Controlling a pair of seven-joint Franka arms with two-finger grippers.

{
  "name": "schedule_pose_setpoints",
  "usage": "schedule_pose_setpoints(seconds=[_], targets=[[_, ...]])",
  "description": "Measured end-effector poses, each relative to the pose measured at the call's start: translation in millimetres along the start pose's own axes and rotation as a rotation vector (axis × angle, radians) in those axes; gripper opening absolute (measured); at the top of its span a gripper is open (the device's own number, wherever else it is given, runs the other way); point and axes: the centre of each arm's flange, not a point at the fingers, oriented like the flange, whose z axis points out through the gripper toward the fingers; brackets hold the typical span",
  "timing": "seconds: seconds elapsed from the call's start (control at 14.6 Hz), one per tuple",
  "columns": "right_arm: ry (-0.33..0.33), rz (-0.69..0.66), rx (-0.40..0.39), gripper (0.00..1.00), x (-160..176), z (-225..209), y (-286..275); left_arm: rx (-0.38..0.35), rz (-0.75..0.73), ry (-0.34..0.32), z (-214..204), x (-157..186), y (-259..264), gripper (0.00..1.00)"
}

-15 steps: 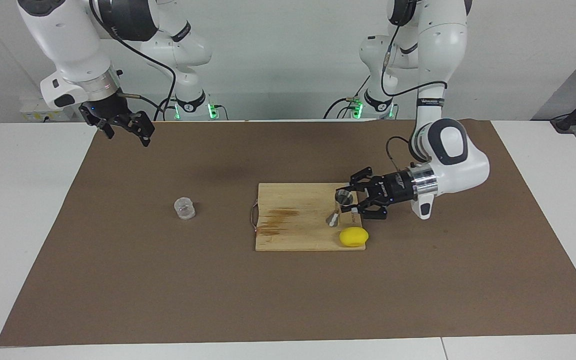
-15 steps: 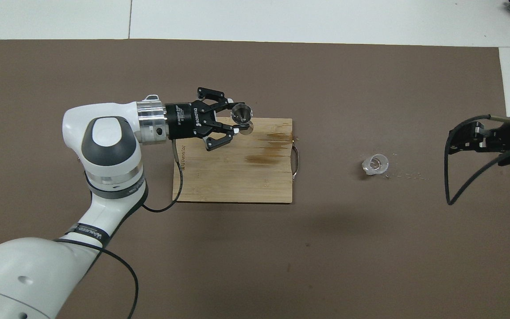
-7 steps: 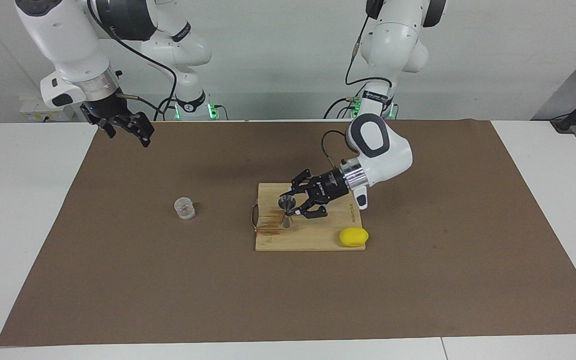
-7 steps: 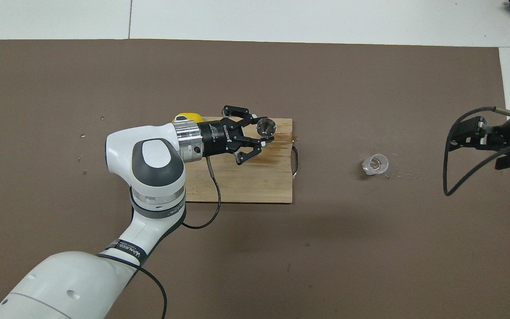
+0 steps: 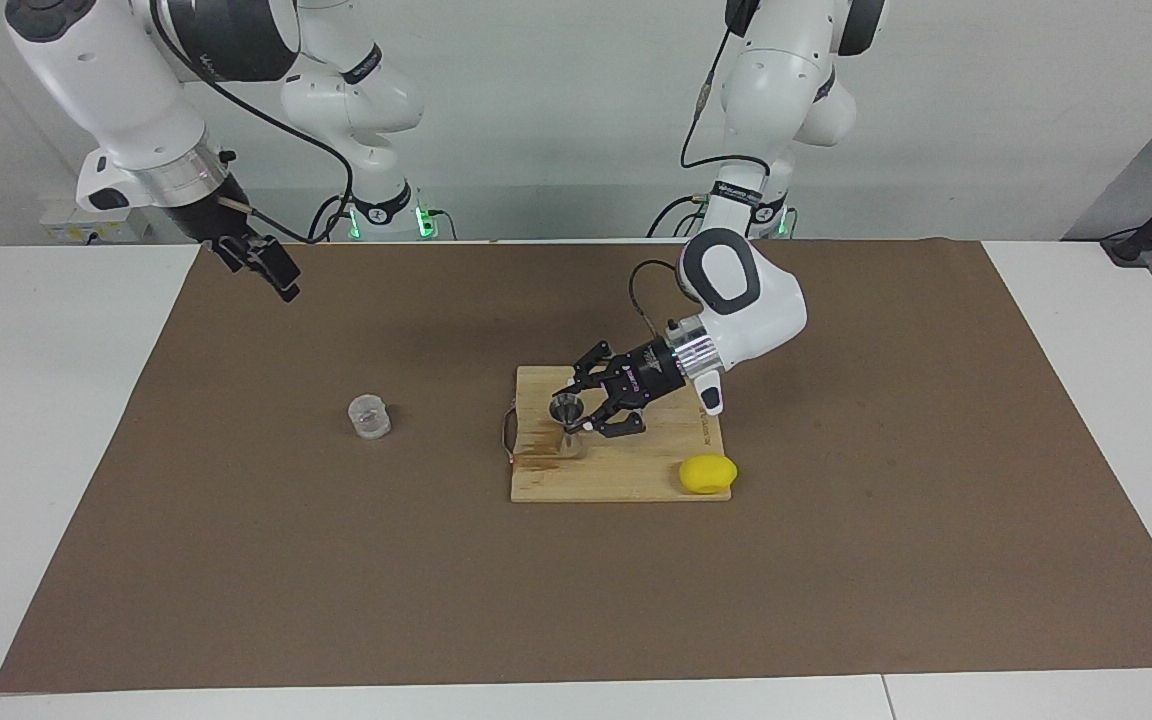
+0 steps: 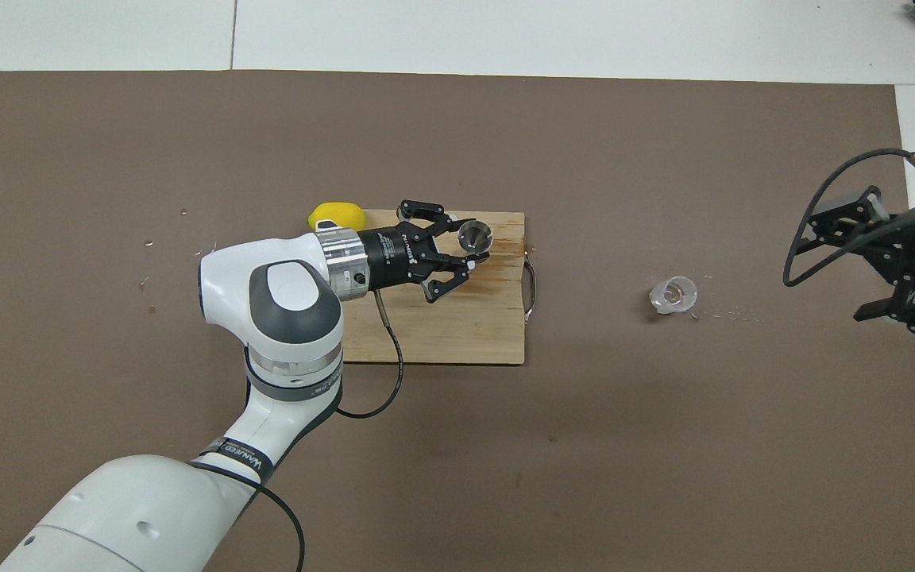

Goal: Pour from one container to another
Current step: 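Carry the dark cup with the left gripper onto the cutting board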

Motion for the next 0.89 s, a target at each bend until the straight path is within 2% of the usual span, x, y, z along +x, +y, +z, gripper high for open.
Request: schedule_pose_setpoints(seconds=[0.2, 0.41, 0.61, 0.75, 0.89], targets=[[-0.037, 0.152, 0.047, 1.0, 17, 23, -5, -0.018, -0.015, 0.008, 10, 0, -13, 0.5], [-0.12, 0.259, 0.074, 1.0, 46, 52, 1, -0.026, -0.017, 0.016, 14, 1, -17, 0.5], [-0.203, 0.364, 0.105, 1.0, 91, 94, 14, -0.034, -0.019, 0.02, 12, 2, -15, 0.5], [-0.257, 0.428, 0.135, 1.0, 109, 127, 19, -0.038, -0.02, 0.023, 12, 4, -15, 0.5], [-0.296, 0.466, 0.145, 1.0, 115, 154, 20, -0.039, -0.02, 0.024, 12, 4, -14, 0.65]])
